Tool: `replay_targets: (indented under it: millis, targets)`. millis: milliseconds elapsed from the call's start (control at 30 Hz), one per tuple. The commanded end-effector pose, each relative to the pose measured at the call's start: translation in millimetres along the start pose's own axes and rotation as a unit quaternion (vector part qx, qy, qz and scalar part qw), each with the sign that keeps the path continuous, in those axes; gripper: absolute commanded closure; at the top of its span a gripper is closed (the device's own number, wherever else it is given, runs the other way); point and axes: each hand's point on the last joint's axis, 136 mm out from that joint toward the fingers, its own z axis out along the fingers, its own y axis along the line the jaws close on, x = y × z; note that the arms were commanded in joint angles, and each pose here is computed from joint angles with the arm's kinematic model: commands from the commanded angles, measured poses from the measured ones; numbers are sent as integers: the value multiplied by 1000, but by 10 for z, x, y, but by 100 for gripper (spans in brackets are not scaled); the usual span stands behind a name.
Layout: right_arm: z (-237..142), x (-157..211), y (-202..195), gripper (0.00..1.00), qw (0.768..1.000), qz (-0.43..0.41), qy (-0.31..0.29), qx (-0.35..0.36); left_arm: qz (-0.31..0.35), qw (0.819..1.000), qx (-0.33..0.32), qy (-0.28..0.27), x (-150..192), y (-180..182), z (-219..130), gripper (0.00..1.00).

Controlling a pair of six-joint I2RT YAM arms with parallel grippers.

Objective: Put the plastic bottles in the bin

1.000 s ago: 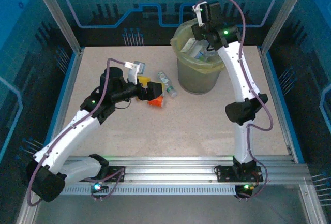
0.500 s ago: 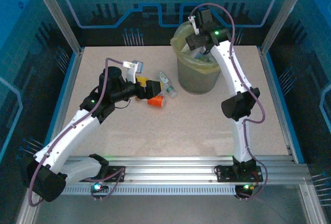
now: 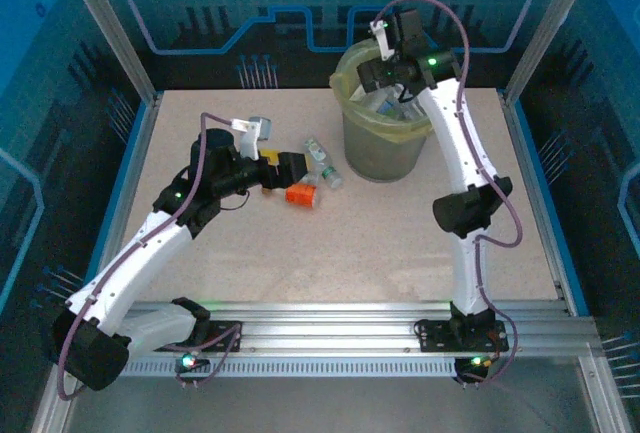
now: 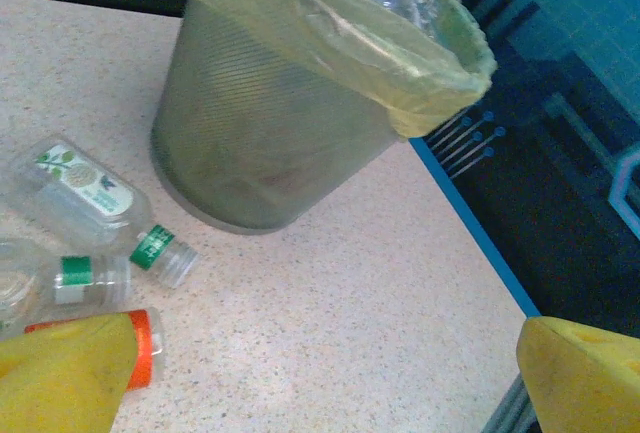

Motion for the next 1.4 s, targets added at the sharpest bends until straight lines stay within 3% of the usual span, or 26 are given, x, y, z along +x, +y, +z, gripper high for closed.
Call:
replay_targets:
  millis: [0,267,433,600,933,1200,1367]
  targets:
    - [-619,-195,-15,0,997,42,-50,-41,-38,997,-60,13,123,299,35,1]
    - [-1017,47,417,0,992,56,-50,-98,-132,981,-144,-13,253,812,0,1]
    - [-1193,293,932,0,991,19,-59,-122,-230,956,-171,-57,365,1226,-112,1]
    - [-1219,579,1505,0,987,-24,-38,-153,-279,934,-211,-72,570,1538,-214,1]
    - [-745,1302,2492,0,971,-120,82,-190,-305,904,-281,-100,863,1856,-451,1]
    - [-225,1847,2952,0,944,-175,178,-217,-318,883,-317,-135,997,1986,-681,1]
    - [30,2063,3085,1,931,-205,212,-215,-312,880,-321,-158,1003,2011,-783,1]
